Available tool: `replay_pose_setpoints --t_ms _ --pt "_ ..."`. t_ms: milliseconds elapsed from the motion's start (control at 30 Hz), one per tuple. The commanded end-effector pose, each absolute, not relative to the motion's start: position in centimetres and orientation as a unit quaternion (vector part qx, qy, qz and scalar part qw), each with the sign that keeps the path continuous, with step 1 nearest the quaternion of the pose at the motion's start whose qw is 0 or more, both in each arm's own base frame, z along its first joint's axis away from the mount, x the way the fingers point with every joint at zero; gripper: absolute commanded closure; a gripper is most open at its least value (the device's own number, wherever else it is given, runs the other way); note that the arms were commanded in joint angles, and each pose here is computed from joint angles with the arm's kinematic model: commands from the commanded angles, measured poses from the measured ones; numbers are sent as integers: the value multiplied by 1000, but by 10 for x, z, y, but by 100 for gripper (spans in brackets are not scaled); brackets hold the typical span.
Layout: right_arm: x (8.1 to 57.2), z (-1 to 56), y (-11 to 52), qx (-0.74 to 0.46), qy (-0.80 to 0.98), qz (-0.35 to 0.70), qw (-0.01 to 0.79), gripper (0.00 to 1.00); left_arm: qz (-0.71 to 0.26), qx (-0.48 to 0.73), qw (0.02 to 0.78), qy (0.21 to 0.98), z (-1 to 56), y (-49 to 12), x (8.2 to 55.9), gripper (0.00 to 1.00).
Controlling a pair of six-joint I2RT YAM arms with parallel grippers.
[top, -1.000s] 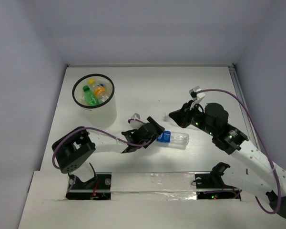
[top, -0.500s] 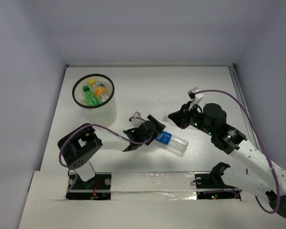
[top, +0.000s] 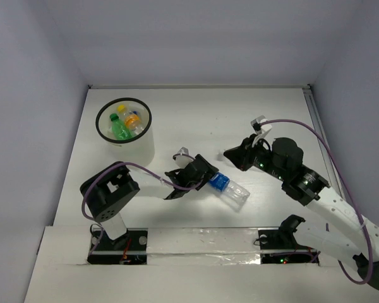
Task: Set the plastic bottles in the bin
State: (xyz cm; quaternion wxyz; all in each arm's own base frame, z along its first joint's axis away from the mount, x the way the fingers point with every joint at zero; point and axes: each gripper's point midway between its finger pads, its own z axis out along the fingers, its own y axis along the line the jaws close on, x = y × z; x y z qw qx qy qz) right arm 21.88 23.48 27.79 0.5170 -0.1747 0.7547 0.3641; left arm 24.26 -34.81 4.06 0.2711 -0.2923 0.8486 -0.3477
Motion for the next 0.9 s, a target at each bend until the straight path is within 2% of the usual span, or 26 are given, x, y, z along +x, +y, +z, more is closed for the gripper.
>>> replay_pose_setpoints --t_ms 0,67,200,233,300,400,567,800,867 --pt "216 295 234 -173 736 379 534 83 -303 -272 281 869 27 -340 244 40" --pt "215 296 234 -174 735 381 533 83 -289 -264 289 874 26 -338 246 50" --pt "213 298 231 -171 732 381 538 83 -299 -259 294 870 34 -339 247 65" --pt "213 297 231 -170 733 380 538 83 -300 -252 299 870 37 -338 247 73" --pt "213 293 230 -169 736 377 536 83 -302 -242 316 866 57 -336 250 76" --pt "212 295 228 -166 731 380 542 83 -291 -217 359 860 96 -323 256 87" --pt "211 299 228 -165 725 387 545 83 -276 -188 434 836 172 -294 262 88" --pt "210 302 232 -166 717 397 548 83 -244 -178 519 800 283 -219 253 90" --pt "210 304 232 -166 714 400 550 83 -193 -187 559 784 312 -182 261 90"
